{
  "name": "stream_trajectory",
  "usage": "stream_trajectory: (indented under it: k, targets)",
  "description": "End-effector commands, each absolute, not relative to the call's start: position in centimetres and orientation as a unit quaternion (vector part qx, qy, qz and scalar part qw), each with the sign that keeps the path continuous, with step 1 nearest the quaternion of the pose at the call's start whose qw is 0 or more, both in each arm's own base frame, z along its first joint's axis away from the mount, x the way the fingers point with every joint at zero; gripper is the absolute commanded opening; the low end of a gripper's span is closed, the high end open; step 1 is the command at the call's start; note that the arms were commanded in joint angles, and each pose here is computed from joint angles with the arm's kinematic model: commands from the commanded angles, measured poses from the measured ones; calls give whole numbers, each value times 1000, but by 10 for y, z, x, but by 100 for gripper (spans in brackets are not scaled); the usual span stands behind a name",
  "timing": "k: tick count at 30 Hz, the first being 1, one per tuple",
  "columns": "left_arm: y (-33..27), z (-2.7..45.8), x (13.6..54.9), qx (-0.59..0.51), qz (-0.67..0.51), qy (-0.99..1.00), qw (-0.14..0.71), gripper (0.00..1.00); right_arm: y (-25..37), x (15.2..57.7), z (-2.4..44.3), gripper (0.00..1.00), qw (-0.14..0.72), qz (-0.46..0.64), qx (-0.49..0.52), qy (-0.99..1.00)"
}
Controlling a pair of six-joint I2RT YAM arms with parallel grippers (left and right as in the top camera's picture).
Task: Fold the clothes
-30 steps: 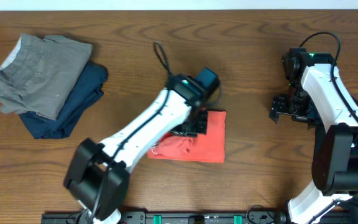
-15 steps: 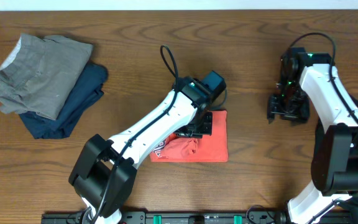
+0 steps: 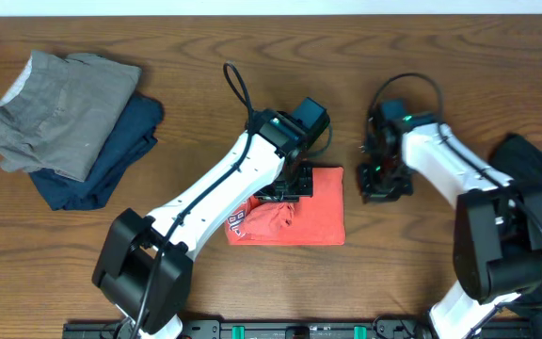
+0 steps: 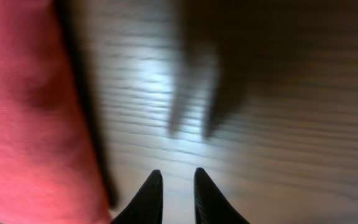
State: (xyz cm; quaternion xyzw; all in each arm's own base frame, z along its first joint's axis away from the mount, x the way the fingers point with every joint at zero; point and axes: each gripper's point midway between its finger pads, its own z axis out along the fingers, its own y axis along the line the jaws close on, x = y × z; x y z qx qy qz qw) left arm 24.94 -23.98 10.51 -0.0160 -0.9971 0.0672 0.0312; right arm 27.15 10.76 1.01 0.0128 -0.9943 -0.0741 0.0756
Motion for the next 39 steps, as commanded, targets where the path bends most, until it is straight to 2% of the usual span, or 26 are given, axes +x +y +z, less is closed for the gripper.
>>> stream_trajectory:
  k: [1,9,23,24,26,28,34,39]
  targets:
    - [-246,123,247,-25,99,-994,26,6,129,261,7,11,81,-94,-15,-992]
    - [-251,154,254,-30,130,-991,-14,6,161,250,-3,9,77,-132,-4,-988]
    - [-263,157,257,-18,149,-988,-24,7,166,248,-4,8,77,-133,1,-988]
    - [-264,157,256,-20,149,-988,-24,15,166,248,-4,8,77,-133,1,-988]
    - [-267,157,253,-26,149,-988,-23,37,166,248,-4,8,77,-134,1,-988]
    - [-272,157,248,-32,154,-987,-18,49,166,249,-4,9,76,-133,3,-988]
    - [-287,161,237,-50,180,-982,-2,51,160,251,-5,15,73,-124,1,-990]
    - [-269,169,246,-66,181,-981,-15,51,133,255,3,18,79,-76,-22,-994]
